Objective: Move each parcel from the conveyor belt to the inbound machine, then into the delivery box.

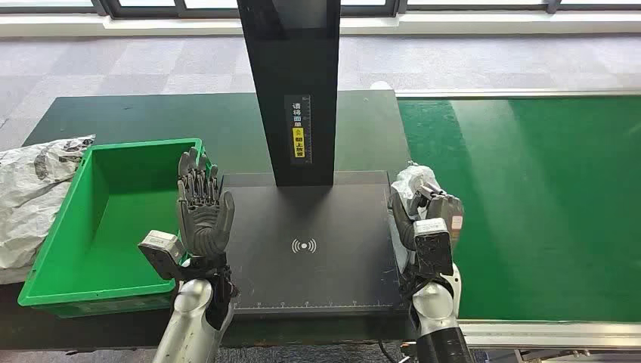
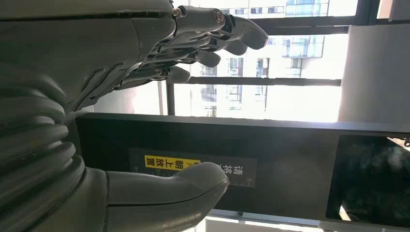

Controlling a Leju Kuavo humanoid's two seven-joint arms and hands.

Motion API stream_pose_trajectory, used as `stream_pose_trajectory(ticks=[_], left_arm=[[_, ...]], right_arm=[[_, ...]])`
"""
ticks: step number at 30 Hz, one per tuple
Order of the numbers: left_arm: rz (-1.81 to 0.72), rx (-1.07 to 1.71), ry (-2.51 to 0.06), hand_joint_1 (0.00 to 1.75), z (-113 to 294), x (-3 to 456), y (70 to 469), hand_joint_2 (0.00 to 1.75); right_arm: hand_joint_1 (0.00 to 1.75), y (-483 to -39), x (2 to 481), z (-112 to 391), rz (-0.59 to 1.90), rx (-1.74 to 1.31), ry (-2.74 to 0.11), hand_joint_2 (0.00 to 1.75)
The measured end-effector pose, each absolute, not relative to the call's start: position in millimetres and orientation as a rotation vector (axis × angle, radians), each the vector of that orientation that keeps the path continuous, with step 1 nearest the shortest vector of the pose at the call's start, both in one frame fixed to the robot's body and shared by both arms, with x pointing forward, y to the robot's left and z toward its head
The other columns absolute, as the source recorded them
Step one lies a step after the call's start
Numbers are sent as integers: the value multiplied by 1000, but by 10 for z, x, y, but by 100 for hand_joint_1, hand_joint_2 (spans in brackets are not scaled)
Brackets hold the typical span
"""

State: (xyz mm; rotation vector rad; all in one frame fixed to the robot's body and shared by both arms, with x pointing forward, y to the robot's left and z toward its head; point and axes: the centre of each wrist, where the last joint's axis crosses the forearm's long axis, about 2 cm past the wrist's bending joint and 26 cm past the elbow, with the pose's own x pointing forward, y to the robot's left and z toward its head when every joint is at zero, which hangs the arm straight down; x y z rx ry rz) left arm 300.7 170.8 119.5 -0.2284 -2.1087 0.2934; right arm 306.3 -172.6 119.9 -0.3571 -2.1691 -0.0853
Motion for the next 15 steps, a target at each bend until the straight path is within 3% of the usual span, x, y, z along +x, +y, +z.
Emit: stream_pose_trajectory(ticks=[15], left_arm=[[286, -242, -2099, 0, 1195, 3010, 1631, 175]], right_arm=[[175, -1336, 3063, 1253, -213, -232, -2121, 175]])
